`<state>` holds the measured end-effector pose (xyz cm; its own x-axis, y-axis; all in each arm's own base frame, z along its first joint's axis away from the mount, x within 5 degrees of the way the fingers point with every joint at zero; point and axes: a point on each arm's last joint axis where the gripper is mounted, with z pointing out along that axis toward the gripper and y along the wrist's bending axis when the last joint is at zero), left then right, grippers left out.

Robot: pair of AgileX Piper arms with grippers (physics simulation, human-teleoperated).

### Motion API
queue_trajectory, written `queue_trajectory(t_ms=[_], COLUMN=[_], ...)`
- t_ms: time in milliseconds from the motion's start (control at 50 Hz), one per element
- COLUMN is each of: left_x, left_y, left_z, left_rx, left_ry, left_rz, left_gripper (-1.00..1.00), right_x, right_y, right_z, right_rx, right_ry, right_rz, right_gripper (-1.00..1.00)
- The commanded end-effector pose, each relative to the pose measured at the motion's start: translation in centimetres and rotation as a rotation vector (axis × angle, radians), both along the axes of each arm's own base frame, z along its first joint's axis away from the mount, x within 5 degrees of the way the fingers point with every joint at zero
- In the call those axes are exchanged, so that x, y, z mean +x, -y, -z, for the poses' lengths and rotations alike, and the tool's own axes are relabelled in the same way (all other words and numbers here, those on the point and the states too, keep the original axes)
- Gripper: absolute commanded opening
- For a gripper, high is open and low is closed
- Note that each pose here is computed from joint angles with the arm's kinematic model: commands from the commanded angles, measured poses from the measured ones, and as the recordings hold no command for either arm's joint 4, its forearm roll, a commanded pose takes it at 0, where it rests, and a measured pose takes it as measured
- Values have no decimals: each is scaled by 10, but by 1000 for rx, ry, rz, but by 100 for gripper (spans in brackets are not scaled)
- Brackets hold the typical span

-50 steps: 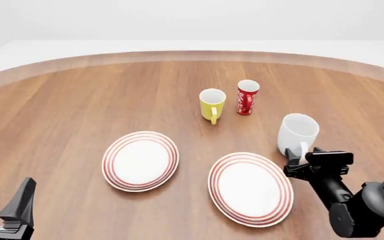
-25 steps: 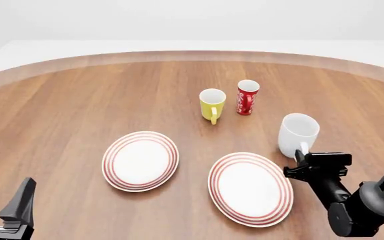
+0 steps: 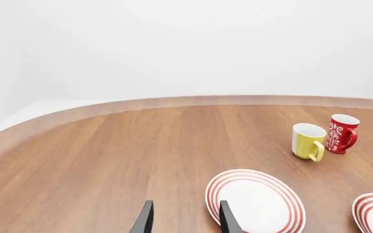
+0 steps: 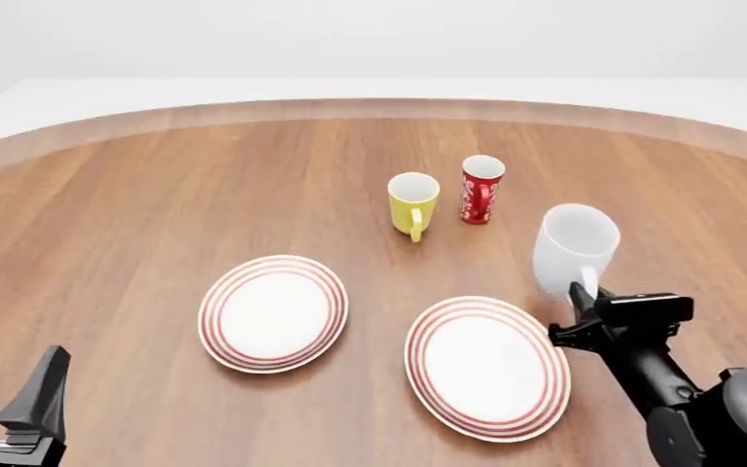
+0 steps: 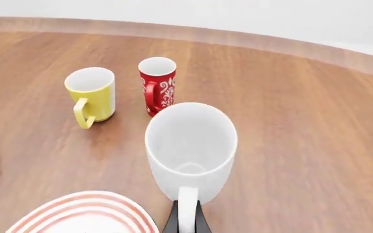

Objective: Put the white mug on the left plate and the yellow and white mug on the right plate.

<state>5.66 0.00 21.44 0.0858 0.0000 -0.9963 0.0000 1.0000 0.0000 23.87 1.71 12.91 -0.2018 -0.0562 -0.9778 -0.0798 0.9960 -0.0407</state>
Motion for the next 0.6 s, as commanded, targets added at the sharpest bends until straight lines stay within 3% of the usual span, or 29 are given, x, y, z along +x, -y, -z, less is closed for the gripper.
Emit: queue_trajectory(t_ms=[20, 600], left_x=[0, 0], left_y=[0, 0], left_z=[0, 0], left_rx=[0, 0], left_ry=[0, 0], left_rz=[0, 0], left_gripper=[100, 100], right_x=[-12, -30], right_y=[-10, -47], right_z=[-14, -46], right_rx=[9, 4], right_ry=[46, 117], right_rz=[-46, -229], right_gripper=[-100, -100])
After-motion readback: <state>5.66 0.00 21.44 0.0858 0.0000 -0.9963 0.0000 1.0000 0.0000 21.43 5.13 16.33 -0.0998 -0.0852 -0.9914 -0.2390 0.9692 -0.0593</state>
